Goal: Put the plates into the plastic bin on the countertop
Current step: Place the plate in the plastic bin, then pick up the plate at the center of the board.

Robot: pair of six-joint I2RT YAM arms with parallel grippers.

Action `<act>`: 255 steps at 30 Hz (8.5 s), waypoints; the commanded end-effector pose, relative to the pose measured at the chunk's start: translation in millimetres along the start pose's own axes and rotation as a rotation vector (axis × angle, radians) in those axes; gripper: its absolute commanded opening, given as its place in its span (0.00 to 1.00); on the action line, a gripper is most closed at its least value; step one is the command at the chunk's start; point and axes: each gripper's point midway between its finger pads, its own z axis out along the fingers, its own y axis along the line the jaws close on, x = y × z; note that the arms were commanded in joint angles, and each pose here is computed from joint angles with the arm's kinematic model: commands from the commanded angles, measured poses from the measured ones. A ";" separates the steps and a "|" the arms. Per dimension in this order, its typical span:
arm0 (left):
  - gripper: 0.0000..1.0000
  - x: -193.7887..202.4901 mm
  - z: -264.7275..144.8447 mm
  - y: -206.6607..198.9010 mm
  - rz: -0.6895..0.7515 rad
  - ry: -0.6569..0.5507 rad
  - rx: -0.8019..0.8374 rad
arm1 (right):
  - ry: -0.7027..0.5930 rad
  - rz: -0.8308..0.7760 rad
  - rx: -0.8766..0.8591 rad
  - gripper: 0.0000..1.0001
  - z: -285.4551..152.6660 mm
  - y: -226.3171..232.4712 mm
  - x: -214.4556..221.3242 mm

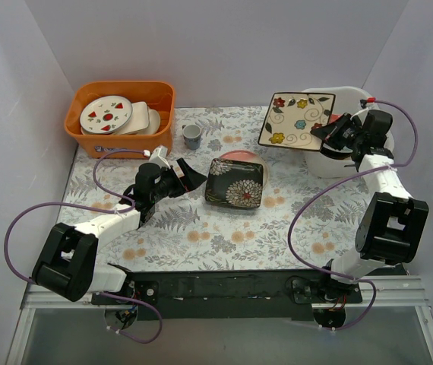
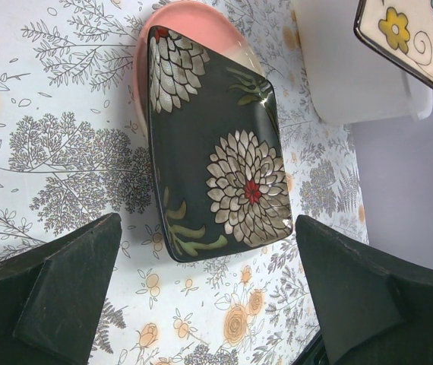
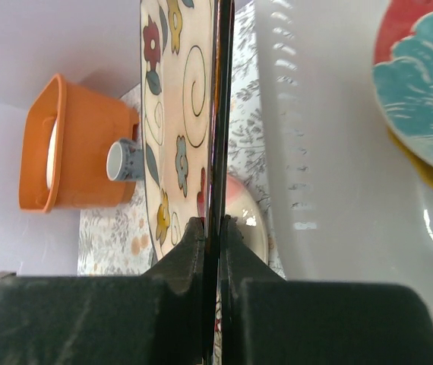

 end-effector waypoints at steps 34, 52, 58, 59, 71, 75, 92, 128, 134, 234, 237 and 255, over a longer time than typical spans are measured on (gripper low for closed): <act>0.98 -7.7 -3.0 -8.5 0.050 -0.010 0.019 | -0.721 -0.061 0.114 0.01 -98.9 19.9 -170.5; 0.98 -2.2 -4.4 -3.3 0.049 0.002 0.008 | -0.743 -0.069 0.146 0.01 -95.8 12.4 -188.0; 0.98 -1.5 -4.7 -3.5 0.050 0.004 0.008 | -0.689 -0.051 0.173 0.01 -81.8 -2.6 -184.2; 0.98 -1.2 -5.0 -2.9 0.050 0.004 0.006 | -0.677 -0.050 0.172 0.01 -79.1 -4.2 -182.9; 0.98 0.9 -5.5 0.6 0.046 0.006 -0.003 | -0.570 -0.015 0.222 0.01 -49.7 -45.3 -157.7; 0.98 1.8 -5.1 1.6 0.044 0.008 -0.005 | -0.535 0.000 0.242 0.01 -42.6 -59.4 -146.1; 0.98 3.6 -4.9 2.2 0.039 0.012 -0.001 | -0.306 -0.010 0.296 0.36 -11.7 -100.2 -105.2; 0.98 25.3 14.1 13.3 0.003 0.100 0.010 | -0.297 -0.100 0.190 0.70 -40.2 -39.5 -77.8; 0.95 34.1 22.9 16.3 -0.010 0.140 0.021 | -0.254 -0.128 0.092 0.70 -32.3 -1.0 -56.5; 0.00 -39.4 6.7 -109.2 0.028 0.033 0.338 | 0.156 -0.194 -0.168 0.88 -6.1 57.7 93.1; 0.00 -42.9 2.8 -114.3 0.038 0.025 0.349 | 0.171 -0.191 -0.175 0.88 -4.0 56.9 95.0; 0.00 -46.1 -12.4 -135.5 0.054 0.038 0.425 | 0.344 -0.151 -0.287 0.85 24.1 76.9 155.8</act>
